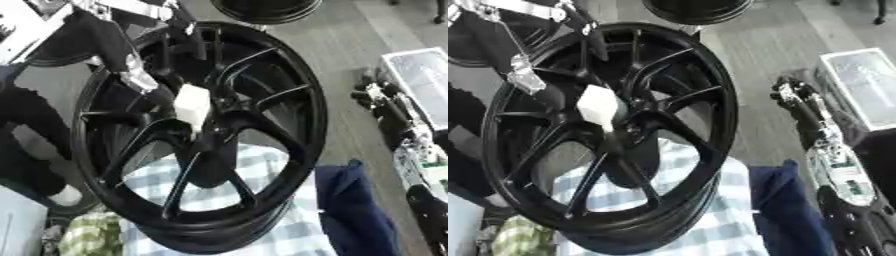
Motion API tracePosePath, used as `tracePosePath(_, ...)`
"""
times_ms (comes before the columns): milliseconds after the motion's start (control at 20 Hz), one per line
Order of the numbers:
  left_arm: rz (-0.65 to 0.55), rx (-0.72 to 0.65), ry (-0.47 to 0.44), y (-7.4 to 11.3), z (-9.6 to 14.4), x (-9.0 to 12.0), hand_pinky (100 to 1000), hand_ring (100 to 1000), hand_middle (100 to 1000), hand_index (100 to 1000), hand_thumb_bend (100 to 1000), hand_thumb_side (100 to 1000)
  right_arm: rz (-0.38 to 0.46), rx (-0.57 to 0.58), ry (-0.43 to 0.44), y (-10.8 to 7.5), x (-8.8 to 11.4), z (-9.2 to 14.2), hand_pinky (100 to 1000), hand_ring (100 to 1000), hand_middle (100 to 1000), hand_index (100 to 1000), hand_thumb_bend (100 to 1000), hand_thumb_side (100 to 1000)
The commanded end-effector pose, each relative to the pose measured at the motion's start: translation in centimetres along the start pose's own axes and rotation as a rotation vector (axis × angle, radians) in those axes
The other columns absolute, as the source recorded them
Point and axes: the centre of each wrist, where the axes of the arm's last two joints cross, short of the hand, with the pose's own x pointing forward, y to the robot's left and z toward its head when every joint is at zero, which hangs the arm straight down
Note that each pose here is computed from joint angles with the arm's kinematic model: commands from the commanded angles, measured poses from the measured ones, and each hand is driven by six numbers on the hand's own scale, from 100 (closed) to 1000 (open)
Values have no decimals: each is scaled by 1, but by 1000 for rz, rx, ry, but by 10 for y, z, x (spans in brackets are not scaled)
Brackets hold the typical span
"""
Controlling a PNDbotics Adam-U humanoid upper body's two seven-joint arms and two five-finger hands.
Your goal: Pull the pin out of the wheel hub.
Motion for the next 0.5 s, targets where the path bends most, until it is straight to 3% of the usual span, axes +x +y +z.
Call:
tracePosePath(50,-29,-7,38,6,10,1,895,840,750,824,636,573,13,5,-18,-3,6,-3,908,755,687,794,152,501)
tracePosePath(500,-7,-12,101,3,7,-1,886,831,740,822,629,507,11,9,-15,-2,6,-3,908,755,687,794,150,504)
